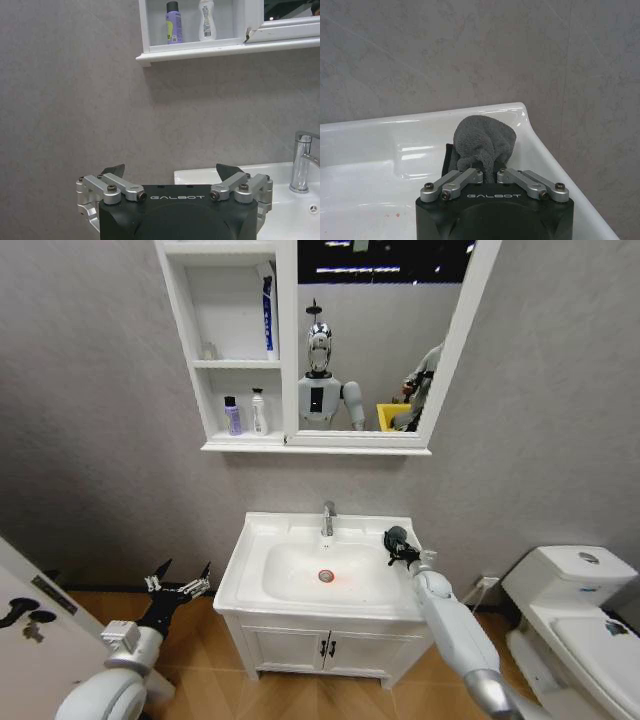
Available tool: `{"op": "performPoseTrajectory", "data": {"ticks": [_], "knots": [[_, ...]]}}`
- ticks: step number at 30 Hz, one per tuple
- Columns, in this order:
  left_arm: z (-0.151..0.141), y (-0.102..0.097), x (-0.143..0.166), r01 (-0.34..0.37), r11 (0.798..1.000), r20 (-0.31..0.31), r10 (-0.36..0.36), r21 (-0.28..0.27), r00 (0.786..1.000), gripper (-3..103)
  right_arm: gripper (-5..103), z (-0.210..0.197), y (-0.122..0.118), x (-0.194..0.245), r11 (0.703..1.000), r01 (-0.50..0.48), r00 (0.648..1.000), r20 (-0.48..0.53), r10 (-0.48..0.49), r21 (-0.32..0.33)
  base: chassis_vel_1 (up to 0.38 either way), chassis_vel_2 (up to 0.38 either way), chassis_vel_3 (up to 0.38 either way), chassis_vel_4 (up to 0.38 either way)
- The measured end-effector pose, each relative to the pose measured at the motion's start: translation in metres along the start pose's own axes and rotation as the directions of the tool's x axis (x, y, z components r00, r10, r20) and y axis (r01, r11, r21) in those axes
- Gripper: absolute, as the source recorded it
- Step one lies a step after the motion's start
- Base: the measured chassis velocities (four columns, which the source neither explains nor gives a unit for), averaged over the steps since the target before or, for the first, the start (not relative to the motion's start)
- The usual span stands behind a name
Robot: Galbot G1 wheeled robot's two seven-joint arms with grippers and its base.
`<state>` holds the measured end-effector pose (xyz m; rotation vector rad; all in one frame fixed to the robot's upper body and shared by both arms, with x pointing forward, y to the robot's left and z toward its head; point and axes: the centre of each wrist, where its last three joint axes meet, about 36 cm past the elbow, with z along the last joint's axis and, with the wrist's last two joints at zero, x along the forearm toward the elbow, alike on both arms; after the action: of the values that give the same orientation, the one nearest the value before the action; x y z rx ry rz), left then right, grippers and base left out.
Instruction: Move facial cleanser and shampoo from washbasin to cabinet, then wipe washbasin with towel.
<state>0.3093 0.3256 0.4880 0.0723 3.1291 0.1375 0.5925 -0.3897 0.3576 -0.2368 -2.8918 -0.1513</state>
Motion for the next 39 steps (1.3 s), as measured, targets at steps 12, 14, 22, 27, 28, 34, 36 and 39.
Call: {"op": "performPoseTrajectory", "data": {"ticks": [12, 14, 22, 27, 28, 34, 36, 39], "knots": [[0.000, 0.000, 0.000, 0.000, 1.000, 0.000, 0.000, 0.000, 1.000, 100, 4, -0.011, 0.066, 0.088, 0.990, 0.140, 0.990, -0.025, -0.141, -0.024, 0.000, 0.000, 0.000, 0.000], [0.000, 0.000, 0.000, 0.000, 1.000, 0.000, 0.000, 0.000, 1.000, 100, 4, -0.001, 0.077, 0.102, 0.988, 0.153, 0.986, -0.057, -0.154, -0.020, 0.000, 0.000, 0.000, 0.000], [0.000, 0.000, 0.000, 0.000, 1.000, 0.000, 0.000, 0.000, 1.000, 100, 4, 0.047, 0.084, 0.109, 0.993, 0.107, 0.978, -0.183, -0.095, 0.057, 0.000, 0.000, 0.000, 0.000], [0.000, 0.000, 0.000, 0.000, 1.000, 0.000, 0.000, 0.000, 1.000, 100, 4, 0.052, 0.096, 0.091, 0.993, 0.098, 0.972, -0.219, -0.082, 0.065, 0.000, 0.000, 0.000, 0.000], [0.000, 0.000, 0.000, 0.000, 1.000, 0.000, 0.000, 0.000, 1.000, 100, 4, 0.052, 0.103, 0.082, 0.993, 0.099, 0.970, -0.228, -0.082, 0.065, 0.000, 0.000, 0.000, 0.000], [0.000, 0.000, 0.000, 0.000, 1.000, 0.000, 0.000, 0.000, 1.000, 100, 4, 0.060, 0.124, 0.047, 0.995, 0.074, 0.960, -0.275, -0.053, 0.067, 0.000, 0.000, 0.000, 0.000], [0.000, 0.000, 0.000, 0.000, 1.000, 0.000, 0.000, 0.000, 1.000, 100, 4, 0.060, 0.127, 0.041, 0.995, 0.071, 0.958, -0.283, -0.049, 0.069, 0.000, 0.000, 0.000, 0.000], [0.000, 0.000, 0.000, 0.000, 1.000, 0.000, 0.000, 0.000, 1.000, 100, 4, 0.062, 0.134, 0.026, 0.996, 0.066, 0.948, -0.316, -0.042, 0.066, 0.000, 0.000, 0.000, 0.000]]}}
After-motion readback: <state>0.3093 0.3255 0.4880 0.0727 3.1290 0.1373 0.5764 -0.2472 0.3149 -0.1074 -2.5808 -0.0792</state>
